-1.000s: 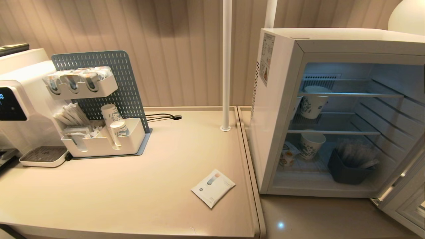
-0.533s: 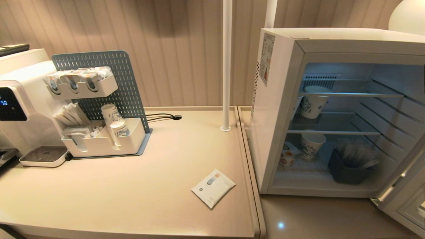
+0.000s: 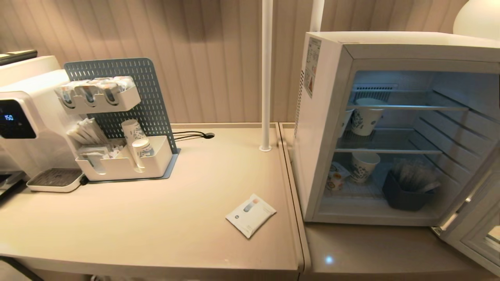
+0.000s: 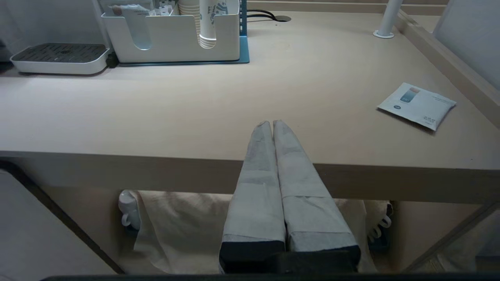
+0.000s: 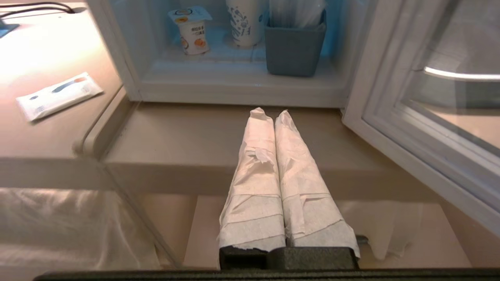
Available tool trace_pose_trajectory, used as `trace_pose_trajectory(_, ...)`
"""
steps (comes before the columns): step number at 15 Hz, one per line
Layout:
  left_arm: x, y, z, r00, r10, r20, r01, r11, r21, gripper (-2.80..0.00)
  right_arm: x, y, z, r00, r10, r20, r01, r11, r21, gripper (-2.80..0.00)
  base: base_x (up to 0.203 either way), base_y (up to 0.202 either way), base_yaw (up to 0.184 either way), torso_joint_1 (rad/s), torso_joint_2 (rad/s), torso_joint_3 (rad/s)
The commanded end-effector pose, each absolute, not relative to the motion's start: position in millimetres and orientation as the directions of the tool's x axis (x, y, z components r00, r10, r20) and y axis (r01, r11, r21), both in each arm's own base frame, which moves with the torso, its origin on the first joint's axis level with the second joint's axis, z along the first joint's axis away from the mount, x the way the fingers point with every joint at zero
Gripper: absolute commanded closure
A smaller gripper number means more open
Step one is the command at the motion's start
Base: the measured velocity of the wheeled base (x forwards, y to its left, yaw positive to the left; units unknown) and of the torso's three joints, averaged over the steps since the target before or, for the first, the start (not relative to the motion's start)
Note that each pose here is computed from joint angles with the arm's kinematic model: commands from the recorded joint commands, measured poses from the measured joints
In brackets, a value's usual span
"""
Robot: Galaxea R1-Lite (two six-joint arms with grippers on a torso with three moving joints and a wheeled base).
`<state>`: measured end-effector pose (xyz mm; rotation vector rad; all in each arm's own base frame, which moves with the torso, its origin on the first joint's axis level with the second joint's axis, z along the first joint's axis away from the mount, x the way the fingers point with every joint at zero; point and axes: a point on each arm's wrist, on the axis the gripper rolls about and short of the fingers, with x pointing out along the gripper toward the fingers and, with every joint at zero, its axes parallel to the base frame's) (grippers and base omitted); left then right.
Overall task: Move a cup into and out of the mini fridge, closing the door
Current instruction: Close the freezer door
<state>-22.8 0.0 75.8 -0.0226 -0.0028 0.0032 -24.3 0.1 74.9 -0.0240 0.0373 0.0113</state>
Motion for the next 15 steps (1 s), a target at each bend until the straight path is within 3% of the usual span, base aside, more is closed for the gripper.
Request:
trace_pose_trajectory(1, -22.8, 0.1, 75.8, 1.0, 0.004, 0.003, -0.004, 1.0, -0.023, 0.0, -24.3, 0.1, 74.6, 0.999, 0.011, -0.04, -0.012, 1.0, -0.024, 0.0, -0.193, 0.0, -0.002, -0.002, 0.0, 0.002)
trace_pose_trajectory(15, -22.8, 0.1, 75.8, 1.0, 0.003, 0.003, -0.003, 1.0, -0.023, 0.0, -24.4, 0.1, 74.7, 0.999, 0.009, -0.041, -0.01, 1.0, -0.024, 0.0, -0.19, 0.0, -0.002, 0.001, 0.0, 0.002)
